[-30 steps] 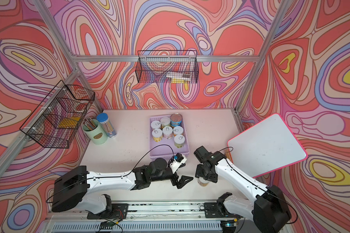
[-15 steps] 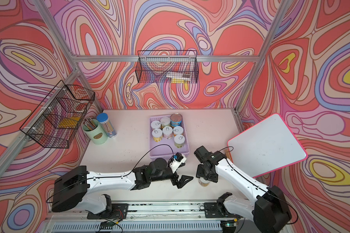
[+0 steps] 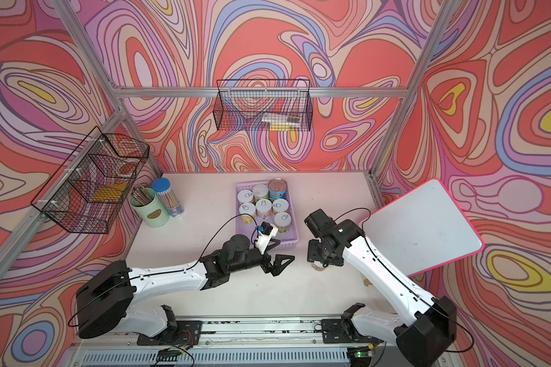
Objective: Put the canned food in the basket
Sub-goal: Pick up the canned food from the center of the board, then place the canned food in the basket.
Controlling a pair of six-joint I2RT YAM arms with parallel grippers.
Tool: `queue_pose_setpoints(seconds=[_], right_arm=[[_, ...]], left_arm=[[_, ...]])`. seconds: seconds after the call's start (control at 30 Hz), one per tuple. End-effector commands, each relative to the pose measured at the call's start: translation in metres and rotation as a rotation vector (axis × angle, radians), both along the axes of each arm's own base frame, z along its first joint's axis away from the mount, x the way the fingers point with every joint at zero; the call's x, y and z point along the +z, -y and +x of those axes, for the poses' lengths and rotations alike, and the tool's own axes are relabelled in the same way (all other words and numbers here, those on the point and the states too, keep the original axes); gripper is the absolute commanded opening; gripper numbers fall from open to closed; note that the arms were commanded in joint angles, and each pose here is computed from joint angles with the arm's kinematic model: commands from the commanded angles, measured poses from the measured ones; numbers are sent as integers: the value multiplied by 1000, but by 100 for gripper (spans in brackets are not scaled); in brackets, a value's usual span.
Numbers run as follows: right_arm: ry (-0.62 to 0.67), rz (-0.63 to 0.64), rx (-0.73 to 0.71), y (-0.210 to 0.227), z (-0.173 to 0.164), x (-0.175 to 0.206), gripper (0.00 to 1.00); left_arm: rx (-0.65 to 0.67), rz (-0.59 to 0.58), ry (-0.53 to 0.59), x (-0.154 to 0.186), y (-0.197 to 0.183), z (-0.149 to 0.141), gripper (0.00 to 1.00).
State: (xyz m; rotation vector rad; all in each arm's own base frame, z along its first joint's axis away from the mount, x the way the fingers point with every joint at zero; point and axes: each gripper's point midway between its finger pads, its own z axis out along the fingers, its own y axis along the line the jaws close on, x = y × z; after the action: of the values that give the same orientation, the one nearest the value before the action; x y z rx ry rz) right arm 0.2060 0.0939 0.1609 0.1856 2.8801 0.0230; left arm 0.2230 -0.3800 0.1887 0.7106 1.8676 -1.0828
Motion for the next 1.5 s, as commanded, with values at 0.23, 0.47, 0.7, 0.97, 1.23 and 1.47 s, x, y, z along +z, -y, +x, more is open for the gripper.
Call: queue_pose_setpoints(seconds=[0.23,0.47,0.7,0.97,1.23,1.47], right_arm=[[106,-25,120,-13,38,39,48],[145,18,177,-39,69,49,44],[169,74,240,-73,102,46,41],[210,71,351,-123,133,44,34],[210,44,500,-173,155,34,30],[155,19,595,-195,173,18,30]], left_arm=[[37,-93,-6,23,-22,13,99],[99,-138,-33,20,-46,26,98],[199,-130,-38,16,-89,36,99],[369,-100,-45,4,-150,42,99],[453,-105,-48,4,-187,42,99],[492,-135,-63,11,-208,47,99]])
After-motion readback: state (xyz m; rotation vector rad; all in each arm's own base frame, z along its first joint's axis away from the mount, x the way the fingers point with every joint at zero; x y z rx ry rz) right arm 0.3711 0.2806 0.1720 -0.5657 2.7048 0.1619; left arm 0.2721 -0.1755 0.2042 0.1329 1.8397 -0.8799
